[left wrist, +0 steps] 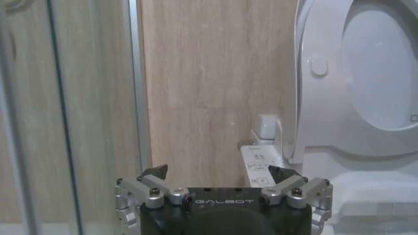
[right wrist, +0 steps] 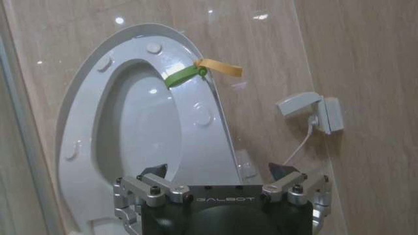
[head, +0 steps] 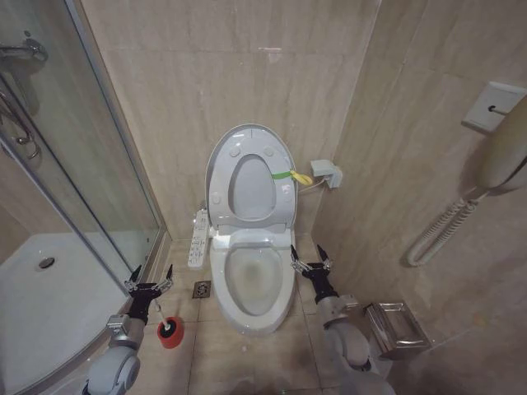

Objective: Open the toilet lid, clean the toilet bowl with a toilet brush, close the toilet lid, and flush.

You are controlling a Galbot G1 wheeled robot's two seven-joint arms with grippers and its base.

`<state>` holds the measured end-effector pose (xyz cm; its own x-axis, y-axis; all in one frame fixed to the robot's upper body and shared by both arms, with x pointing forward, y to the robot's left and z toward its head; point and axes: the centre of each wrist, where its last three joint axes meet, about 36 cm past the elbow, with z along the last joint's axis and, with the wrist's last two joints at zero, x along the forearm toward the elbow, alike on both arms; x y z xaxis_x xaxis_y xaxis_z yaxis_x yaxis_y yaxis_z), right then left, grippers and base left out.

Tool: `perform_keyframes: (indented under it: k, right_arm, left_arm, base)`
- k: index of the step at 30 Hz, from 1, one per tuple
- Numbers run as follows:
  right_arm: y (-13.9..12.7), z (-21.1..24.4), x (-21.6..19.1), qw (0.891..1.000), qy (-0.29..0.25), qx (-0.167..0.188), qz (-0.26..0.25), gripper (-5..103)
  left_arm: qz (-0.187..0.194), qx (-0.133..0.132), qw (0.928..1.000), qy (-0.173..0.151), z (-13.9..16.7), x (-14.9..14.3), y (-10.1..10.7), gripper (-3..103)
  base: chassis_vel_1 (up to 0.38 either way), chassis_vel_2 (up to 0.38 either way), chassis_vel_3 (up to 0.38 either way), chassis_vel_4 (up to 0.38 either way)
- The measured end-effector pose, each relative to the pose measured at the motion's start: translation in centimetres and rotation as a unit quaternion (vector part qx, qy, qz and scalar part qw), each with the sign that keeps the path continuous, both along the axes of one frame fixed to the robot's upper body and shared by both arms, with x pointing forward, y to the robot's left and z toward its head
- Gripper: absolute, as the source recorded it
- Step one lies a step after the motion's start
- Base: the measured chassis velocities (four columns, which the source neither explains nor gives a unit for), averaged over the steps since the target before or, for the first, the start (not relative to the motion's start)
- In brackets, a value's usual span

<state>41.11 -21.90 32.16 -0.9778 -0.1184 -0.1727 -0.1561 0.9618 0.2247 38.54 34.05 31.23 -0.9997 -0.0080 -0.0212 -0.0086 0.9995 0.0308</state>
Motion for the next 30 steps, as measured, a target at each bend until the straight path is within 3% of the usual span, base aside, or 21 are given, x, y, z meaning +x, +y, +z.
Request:
perform_keyframes:
  k: [30]
  right_arm:
    - [-1.8,0.0,3.1,0.999,-0.024,-0.009,-0.027,100]
  left_arm:
    - [0.000,0.000,1.0000,0.000,0.0,0.0,0.0,100]
  base:
    - [-0.040,0.030,0.036,-0.039]
